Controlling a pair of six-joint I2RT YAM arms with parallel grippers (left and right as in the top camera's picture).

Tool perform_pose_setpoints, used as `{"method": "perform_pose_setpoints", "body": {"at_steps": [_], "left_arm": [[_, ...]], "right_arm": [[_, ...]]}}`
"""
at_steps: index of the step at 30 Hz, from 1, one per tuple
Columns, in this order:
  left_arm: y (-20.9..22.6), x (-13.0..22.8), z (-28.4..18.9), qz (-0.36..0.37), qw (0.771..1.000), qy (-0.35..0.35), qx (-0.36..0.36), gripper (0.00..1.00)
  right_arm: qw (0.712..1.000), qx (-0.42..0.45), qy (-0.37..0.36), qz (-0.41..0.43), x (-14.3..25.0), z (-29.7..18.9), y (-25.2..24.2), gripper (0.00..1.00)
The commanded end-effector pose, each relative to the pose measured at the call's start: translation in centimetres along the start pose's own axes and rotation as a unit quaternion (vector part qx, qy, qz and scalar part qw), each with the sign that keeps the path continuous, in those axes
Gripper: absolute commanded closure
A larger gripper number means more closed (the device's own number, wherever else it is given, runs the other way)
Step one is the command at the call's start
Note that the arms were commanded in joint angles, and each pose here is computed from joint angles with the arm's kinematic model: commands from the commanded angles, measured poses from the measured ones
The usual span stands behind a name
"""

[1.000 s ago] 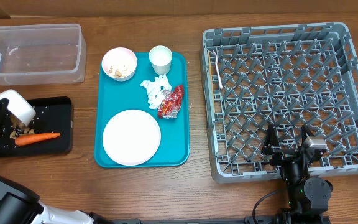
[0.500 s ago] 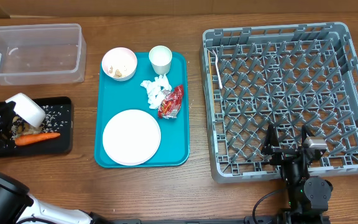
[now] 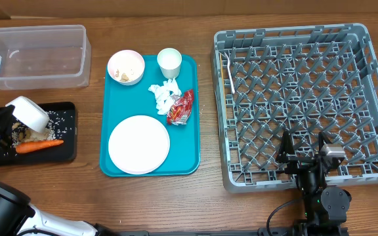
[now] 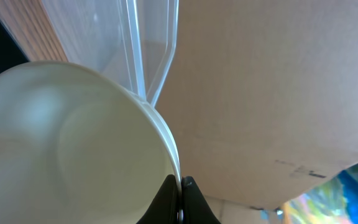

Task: Sort waste into correct bins and load items into the dishwasher rack
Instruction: 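Tilt the bowl with the left gripper to dump scraps onto the black tray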

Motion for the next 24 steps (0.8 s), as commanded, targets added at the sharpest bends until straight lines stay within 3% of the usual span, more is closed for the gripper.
{"method": "perform_pose_setpoints", "body": {"at_steps": [1,5,17,21,24], "left_arm": [[-0.5,0.3,0.1,-0.015,0.999,0.023,0.019,0.96],[-1.1,1.1,0.3,-0.022,0.997,0.056,0.04,0.96],[-1.2,0.9,0.9,0.016,0.998,0.051,0.033,0.96],[-1.5,1.8,1.2,-0.007,0.997,0.065,0.034,0.96],[-2.5,2.7,1.9,0.027,0.997,0.07,0.03,0.96]], "right_arm": [[1.0,0.008,-0.001,0.002,0.2,0.0,-0.2,0.0],[1.0,0.008,-0.001,0.002,0.2,0.0,-0.2,0.0],[1.0,0.008,-0.001,0.002,0.2,0.0,-0.2,0.0],[1.0,0.008,-0.001,0.002,0.2,0.0,-0.2,0.0],[1.0,0.008,-0.001,0.002,0.2,0.0,-0.2,0.0]]}}
Point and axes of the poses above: each gripper's point midway between its finger pads, its own z axis out along the fingers, its own y axis along the line the jaws close on, x = y × z, the point moved 4 cm from there along -z, back along the fingers, and after that the axes turned 14 degrees about -z, right-handed, at the moved point
